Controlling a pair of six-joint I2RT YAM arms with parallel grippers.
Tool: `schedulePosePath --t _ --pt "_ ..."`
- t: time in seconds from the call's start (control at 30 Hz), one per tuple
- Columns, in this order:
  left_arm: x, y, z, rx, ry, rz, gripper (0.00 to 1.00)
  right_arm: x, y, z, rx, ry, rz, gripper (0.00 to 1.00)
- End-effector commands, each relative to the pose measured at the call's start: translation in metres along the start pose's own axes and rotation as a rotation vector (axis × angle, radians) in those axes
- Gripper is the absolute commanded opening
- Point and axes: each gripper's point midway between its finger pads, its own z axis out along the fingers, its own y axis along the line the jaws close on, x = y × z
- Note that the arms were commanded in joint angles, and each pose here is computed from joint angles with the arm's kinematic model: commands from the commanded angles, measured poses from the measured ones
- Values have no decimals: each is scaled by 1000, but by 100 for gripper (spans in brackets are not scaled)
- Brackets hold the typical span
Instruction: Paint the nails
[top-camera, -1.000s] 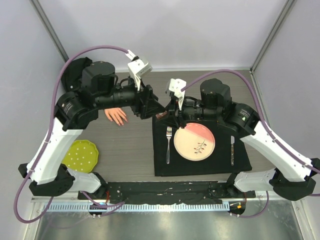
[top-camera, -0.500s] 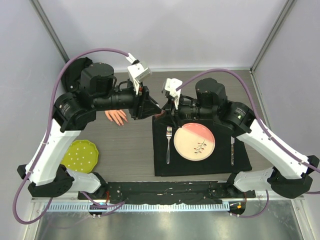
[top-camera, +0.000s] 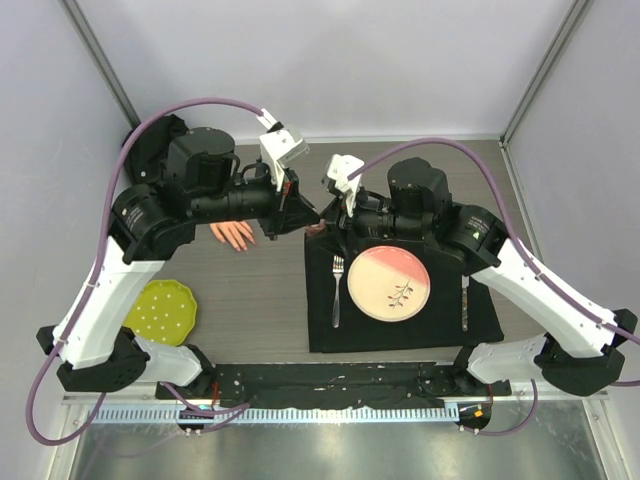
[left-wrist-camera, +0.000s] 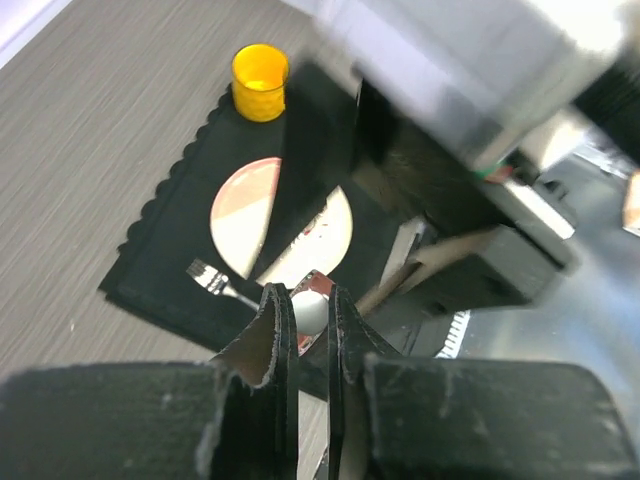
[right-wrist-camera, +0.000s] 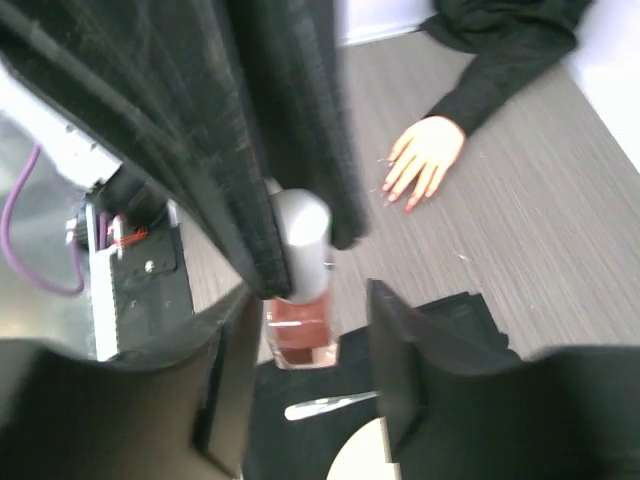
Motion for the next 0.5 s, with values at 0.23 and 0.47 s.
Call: schedulePosePath --t 0.23,0.47 --pt "20 79 -5 -454 31 -67 0 -14 -62 -51 461 -183 97 85" --pt "83 151 -39 -983 -104 -311 0 25 -73 -69 580 -157 144 85"
